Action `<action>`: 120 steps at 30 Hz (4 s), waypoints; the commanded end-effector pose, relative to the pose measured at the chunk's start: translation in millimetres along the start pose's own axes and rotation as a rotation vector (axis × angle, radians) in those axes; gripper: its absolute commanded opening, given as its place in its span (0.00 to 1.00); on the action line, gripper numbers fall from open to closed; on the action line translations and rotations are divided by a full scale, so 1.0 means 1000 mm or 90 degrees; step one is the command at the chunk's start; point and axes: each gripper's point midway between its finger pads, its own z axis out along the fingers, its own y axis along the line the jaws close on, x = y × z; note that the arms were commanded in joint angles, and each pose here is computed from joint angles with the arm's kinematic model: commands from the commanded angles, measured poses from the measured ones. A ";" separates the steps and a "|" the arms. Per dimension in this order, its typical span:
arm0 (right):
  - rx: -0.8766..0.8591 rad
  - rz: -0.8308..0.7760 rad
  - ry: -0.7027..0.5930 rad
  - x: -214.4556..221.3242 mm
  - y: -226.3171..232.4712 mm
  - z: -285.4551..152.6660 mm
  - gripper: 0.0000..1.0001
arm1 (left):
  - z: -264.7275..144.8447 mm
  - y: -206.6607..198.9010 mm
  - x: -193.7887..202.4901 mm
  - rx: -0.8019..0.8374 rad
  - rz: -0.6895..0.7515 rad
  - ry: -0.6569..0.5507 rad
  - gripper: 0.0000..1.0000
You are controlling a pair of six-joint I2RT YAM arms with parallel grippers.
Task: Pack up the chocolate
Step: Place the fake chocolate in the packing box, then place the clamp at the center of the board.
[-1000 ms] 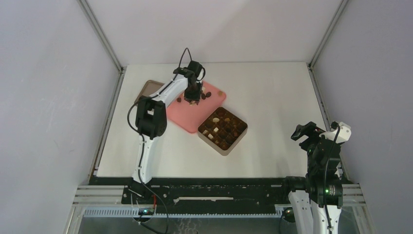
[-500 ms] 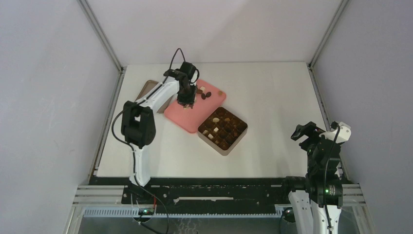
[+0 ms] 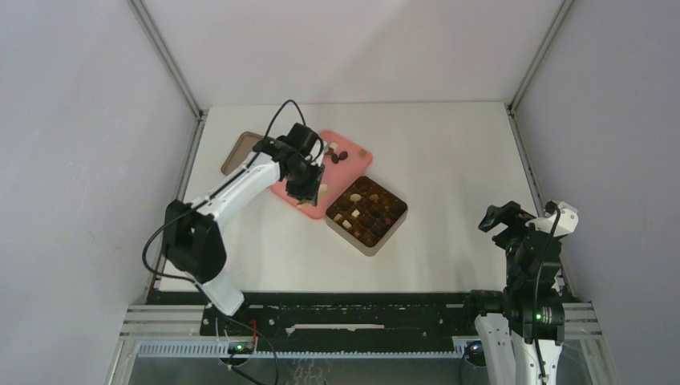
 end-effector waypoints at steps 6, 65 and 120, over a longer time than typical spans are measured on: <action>-0.023 0.001 -0.023 -0.008 0.007 -0.002 0.92 | -0.049 -0.069 0.038 0.089 0.134 -0.036 0.03; -0.023 0.002 -0.021 -0.007 0.007 -0.002 0.93 | -0.010 -0.162 0.086 0.127 0.339 0.107 0.30; -0.079 0.008 -0.072 -0.017 0.016 -0.017 0.93 | -0.001 0.095 0.064 -0.205 -0.252 -0.267 0.43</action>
